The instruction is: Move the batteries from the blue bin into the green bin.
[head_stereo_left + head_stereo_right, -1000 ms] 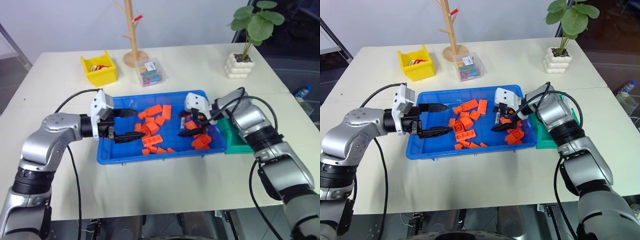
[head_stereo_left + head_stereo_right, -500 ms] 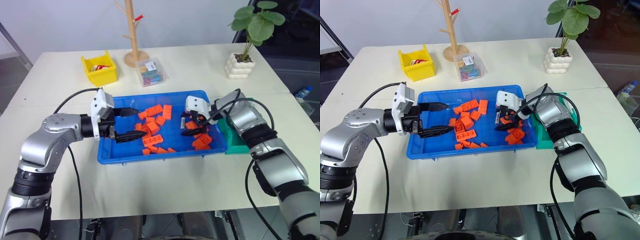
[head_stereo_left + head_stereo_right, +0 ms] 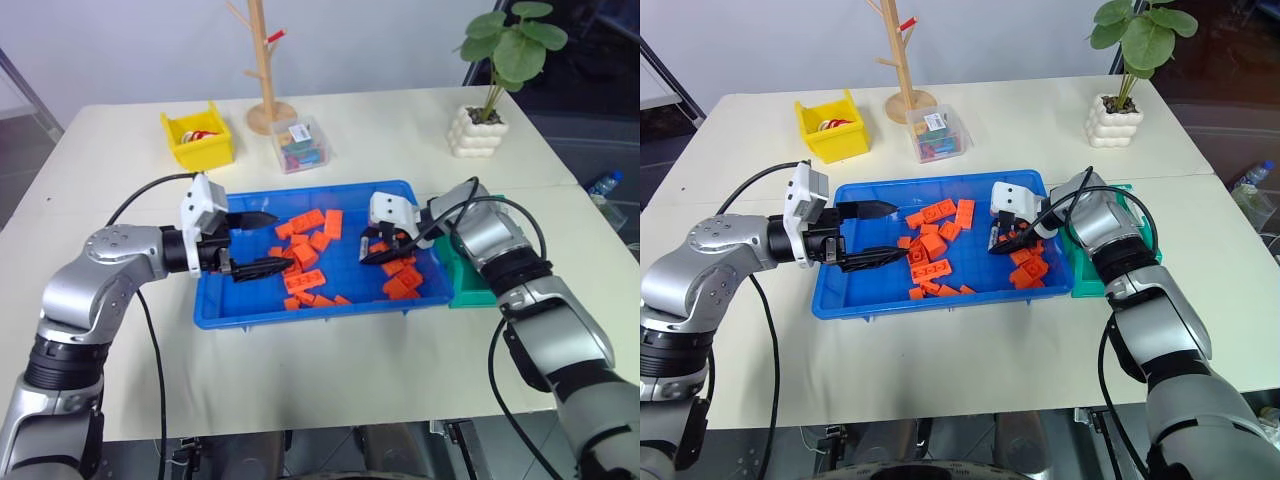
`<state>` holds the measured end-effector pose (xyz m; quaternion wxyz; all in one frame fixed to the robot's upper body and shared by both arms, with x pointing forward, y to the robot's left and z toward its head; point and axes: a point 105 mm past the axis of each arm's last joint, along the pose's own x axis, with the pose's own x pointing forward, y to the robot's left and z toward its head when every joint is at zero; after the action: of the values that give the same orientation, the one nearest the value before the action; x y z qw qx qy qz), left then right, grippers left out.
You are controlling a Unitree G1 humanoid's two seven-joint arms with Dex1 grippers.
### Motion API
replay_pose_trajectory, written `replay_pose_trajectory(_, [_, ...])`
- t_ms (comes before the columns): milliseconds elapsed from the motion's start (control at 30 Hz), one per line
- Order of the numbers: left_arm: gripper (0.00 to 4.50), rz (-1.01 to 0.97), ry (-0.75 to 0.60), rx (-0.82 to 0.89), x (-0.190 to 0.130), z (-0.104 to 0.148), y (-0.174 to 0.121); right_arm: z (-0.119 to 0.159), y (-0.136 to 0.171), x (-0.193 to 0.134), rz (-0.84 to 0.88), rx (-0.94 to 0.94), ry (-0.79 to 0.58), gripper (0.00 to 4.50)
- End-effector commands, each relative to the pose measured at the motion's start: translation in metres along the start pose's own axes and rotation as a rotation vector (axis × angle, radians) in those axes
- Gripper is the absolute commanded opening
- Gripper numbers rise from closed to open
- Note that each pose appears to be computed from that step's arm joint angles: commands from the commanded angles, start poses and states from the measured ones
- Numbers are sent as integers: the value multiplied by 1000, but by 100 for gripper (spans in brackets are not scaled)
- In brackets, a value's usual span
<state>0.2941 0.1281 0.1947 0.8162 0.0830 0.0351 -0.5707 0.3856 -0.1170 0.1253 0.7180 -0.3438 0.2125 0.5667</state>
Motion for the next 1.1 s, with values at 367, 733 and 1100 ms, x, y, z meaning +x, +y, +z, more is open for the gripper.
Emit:
replay_pose_trajectory(367, [450, -112, -167, 61, 14, 50, 5, 57, -40, -103, -258, -112, -95, 224])
replay_pose_trajectory(733, [450, -209, -184, 78, 44, 47, 11, -13, -20, -181, -466, 59, 72, 224])
replay_pose_trajectory(1100, [450, -209, -157, 66, 46, 38, 18, -37, 14, -167, -427, 191, 68, 367])
